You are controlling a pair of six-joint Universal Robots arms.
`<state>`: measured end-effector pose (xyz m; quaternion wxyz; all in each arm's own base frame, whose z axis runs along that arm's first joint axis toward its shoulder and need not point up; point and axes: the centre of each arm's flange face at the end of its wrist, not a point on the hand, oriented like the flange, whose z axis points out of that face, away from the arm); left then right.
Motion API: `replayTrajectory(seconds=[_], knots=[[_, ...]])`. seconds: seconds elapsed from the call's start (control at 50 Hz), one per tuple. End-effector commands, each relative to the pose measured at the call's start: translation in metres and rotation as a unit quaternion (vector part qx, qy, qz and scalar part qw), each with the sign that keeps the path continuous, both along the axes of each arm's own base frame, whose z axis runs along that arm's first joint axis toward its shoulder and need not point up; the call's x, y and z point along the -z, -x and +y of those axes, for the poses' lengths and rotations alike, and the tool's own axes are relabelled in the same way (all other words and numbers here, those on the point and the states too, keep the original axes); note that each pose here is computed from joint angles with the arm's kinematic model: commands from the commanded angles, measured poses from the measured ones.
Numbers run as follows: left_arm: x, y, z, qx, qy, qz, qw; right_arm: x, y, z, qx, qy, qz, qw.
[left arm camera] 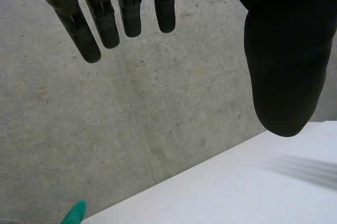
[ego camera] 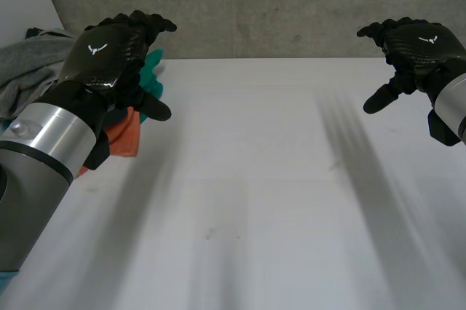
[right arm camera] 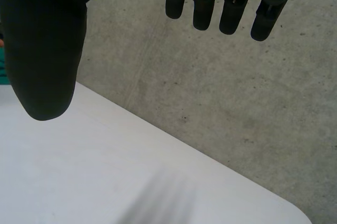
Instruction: Fold the laundry.
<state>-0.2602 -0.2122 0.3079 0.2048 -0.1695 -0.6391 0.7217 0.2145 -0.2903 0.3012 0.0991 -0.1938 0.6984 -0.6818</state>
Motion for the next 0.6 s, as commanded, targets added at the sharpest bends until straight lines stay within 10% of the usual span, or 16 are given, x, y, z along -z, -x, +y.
replayTrajectory(seconds=[0.02,0.24,0.4,0.6], knots=[[-0.001,-0.001,0.000,-0.001,0.001,0.001,1.000,0.000,-0.001,0.001,-0.001,0.000,0.001,1.000],[-0.017,-0.004,-0.005,-0.014,0.025,0.012,1.000,0.000,-0.001,0.001,-0.002,0.001,0.002,1.000],[-0.040,-0.084,-0.114,-0.214,0.073,-0.005,0.974,0.000,-0.003,0.002,-0.007,0.001,0.002,1.000],[0.020,-0.116,-0.219,-0.288,0.103,-0.160,0.938,0.004,-0.004,0.001,-0.008,-0.004,0.004,1.000]])
